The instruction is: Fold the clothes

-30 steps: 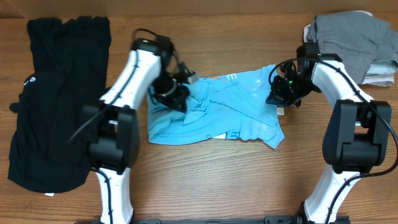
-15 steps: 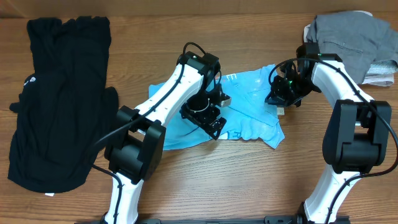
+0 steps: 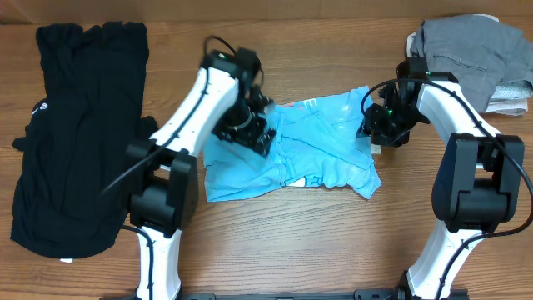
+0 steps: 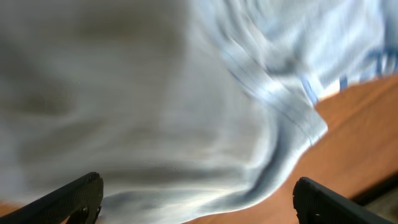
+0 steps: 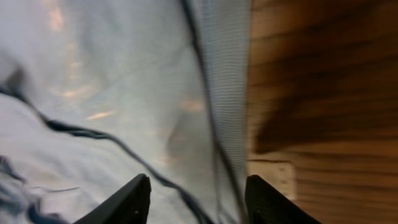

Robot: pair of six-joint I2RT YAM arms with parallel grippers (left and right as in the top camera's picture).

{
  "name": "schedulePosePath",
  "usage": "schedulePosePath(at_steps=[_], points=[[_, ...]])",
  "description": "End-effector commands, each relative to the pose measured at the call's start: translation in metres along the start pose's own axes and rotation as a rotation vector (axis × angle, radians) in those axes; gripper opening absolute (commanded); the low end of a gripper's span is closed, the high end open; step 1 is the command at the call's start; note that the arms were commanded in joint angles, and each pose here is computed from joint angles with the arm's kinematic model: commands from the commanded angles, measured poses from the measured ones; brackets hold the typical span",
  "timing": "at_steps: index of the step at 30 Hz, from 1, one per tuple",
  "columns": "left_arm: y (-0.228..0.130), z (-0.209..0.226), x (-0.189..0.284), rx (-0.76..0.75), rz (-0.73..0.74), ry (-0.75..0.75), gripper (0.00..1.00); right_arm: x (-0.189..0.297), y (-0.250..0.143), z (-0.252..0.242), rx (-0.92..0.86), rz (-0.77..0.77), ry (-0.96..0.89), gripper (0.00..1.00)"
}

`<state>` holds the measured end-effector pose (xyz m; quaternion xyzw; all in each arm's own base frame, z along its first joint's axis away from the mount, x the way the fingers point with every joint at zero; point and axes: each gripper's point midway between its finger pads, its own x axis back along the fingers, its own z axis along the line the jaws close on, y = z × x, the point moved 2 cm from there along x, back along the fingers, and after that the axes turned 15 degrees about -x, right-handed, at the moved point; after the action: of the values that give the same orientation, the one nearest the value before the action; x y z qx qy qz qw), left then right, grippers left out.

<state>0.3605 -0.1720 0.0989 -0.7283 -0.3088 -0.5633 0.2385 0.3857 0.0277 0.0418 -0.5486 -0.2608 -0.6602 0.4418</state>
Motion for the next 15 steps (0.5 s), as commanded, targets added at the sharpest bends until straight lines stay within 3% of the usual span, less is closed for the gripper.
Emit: schedulePosePath(at_steps=[1,6,15], points=[[0.008,0.024,0.029,0.09,-0.076,0.083,1.0,0.013,0.005,-0.013,-0.022,-0.071,-0.093,0.58],[0.008,0.06,0.053,0.162,-0.161,0.136,1.0,0.014,0.004,-0.021,-0.052,-0.073,-0.14,0.72],[-0.01,0.103,0.074,0.309,-0.22,0.157,1.0,0.015,0.006,-0.027,-0.052,-0.094,-0.18,0.76]])
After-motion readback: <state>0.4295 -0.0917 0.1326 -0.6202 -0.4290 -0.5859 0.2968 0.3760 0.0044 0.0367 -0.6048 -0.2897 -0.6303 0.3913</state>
